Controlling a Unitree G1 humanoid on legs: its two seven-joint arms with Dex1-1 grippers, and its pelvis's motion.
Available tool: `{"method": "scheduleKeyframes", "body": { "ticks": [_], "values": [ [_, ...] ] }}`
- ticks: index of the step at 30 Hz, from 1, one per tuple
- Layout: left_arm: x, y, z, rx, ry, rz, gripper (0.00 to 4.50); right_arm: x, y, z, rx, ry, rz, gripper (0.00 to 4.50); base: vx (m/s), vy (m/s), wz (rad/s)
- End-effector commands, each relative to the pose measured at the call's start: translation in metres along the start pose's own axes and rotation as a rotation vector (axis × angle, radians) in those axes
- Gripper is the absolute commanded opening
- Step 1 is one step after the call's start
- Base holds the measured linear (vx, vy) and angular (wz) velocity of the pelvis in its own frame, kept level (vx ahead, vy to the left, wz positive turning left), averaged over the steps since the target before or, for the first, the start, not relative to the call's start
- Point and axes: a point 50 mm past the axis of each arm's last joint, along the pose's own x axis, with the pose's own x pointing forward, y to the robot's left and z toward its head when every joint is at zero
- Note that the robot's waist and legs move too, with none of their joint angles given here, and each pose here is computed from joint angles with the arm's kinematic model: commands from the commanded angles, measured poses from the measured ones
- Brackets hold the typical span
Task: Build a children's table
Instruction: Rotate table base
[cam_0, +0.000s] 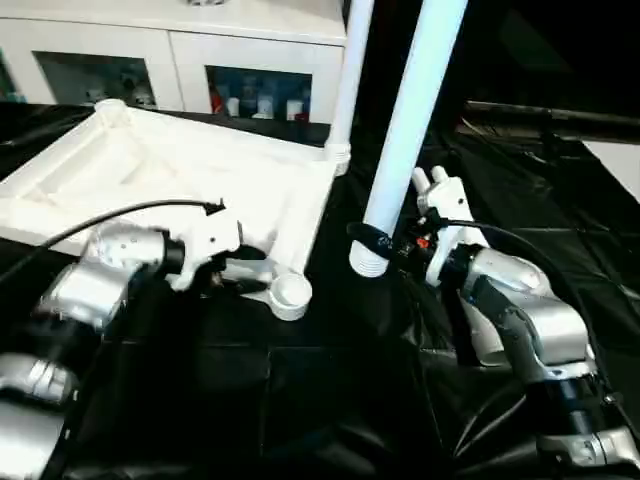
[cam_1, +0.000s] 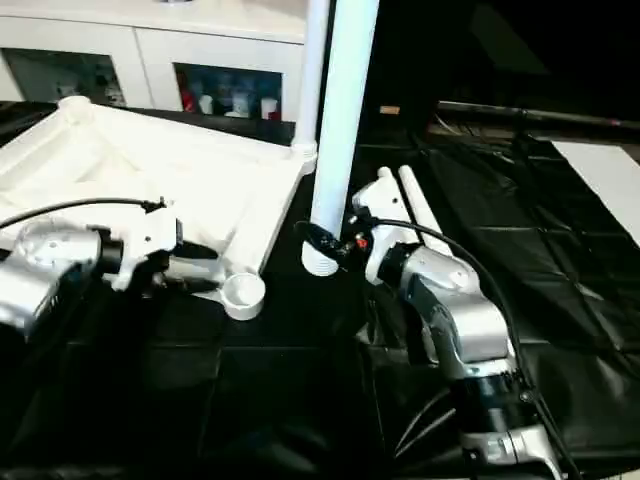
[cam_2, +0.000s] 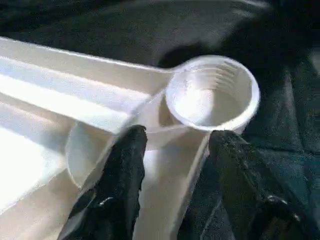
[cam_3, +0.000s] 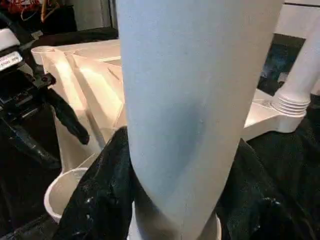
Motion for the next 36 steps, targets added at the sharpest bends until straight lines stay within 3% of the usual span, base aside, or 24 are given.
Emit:
{"method": "scheduleKeyframes", "body": {
  "ticks": [1,4,9,19,23,27,30,33,36],
  "values": [
    [-0.001,0.001,0.000,0.018,0.027,-0.045,2.00,-0.005,-0.002,0.005,-0.002,-0.017,-0.011,1.86,0.000,0.000,0.00],
    [-0.004,0.004,-0.006,0.025,0.078,-0.105,1.62,-0.007,-0.001,0.004,-0.003,-0.010,-0.012,1.86,0.000,0.000,0.00],
    [-0.008,0.010,-0.014,0.073,0.169,-0.086,1.37,-0.008,-0.001,0.005,-0.004,-0.008,-0.016,1.86,0.000,0.000,0.00],
    [-0.011,0.010,-0.027,0.072,0.258,-0.081,0.54,-0.006,0.002,0.005,-0.005,-0.005,0.002,1.86,0.000,0.000,0.00],
    [-0.002,0.000,-0.036,-0.072,0.192,-0.120,0.32,-0.004,0.003,0.006,-0.002,-0.014,0.005,1.86,0.000,0.000,0.00],
    [0.004,-0.010,-0.041,-0.149,0.162,-0.167,0.20,-0.003,0.004,0.006,0.005,-0.019,0.011,1.86,0.000,0.000,0.00],
    [0.024,-0.027,-0.040,-0.247,0.103,-0.185,0.06,0.000,0.006,0.007,0.028,-0.021,0.016,1.86,0.000,0.000,0.00],
    [0.037,-0.033,-0.035,-0.279,0.064,-0.148,0.00,0.003,0.006,0.007,0.048,-0.019,0.015,1.86,0.000,0.000,0.00],
    [0.052,-0.040,-0.025,-0.226,0.009,-0.099,0.00,0.006,0.005,0.006,0.062,-0.016,0.018,1.86,0.000,0.000,0.00]
  ]
}}
